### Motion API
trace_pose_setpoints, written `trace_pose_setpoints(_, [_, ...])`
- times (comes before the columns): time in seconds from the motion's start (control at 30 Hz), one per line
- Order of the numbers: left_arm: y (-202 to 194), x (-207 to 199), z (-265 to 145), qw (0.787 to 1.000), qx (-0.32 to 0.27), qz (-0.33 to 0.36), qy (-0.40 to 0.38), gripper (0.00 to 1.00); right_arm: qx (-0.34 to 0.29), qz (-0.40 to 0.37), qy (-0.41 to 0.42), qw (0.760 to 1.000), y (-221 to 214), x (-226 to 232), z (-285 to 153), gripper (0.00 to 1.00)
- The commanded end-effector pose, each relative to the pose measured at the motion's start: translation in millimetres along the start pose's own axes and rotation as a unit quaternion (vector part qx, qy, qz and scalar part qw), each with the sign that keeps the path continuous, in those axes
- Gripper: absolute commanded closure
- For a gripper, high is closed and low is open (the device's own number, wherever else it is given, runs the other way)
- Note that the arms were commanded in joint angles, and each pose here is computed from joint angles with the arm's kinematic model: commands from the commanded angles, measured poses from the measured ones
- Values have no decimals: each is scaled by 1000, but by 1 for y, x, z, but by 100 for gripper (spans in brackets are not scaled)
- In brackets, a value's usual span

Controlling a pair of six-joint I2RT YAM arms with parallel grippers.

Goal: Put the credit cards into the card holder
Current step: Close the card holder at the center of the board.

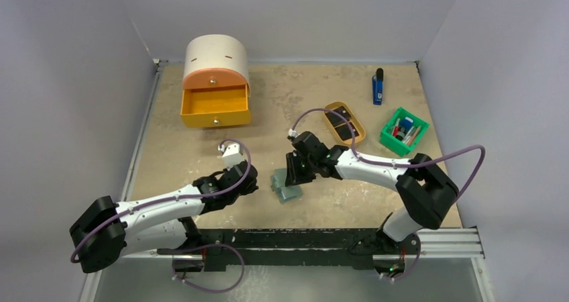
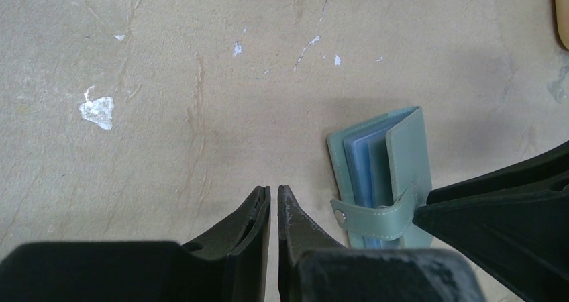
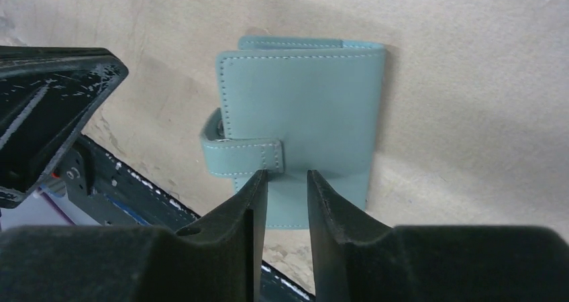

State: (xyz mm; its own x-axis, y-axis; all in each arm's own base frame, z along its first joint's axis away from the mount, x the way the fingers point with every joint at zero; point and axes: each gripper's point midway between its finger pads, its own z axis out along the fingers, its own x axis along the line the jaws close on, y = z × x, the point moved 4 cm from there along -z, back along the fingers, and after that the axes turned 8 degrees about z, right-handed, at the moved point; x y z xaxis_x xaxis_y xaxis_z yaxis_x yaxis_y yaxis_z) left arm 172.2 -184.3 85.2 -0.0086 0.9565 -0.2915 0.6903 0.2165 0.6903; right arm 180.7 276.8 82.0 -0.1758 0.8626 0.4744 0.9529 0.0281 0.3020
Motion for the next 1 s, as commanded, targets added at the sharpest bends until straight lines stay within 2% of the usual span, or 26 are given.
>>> trace_pose_setpoints(0.0, [12, -12, -3, 999, -20, -24, -22, 92, -26, -23, 18, 999, 13, 21, -2, 70])
trace_pose_setpoints(0.4, [16, -18, -6, 999, -20, -30, -36, 92, 17, -34, 13, 999, -5, 30, 24, 77])
trace_pose_setpoints(0.8, [20, -70, -4, 984, -3, -91, -156, 92, 24, -2, -4, 1000, -14, 22, 41, 79])
trace_pose_setpoints(0.97, [13, -73, 5, 984, 9, -95, -153, 93, 25, 4, -6, 1000, -16, 19, 43, 79])
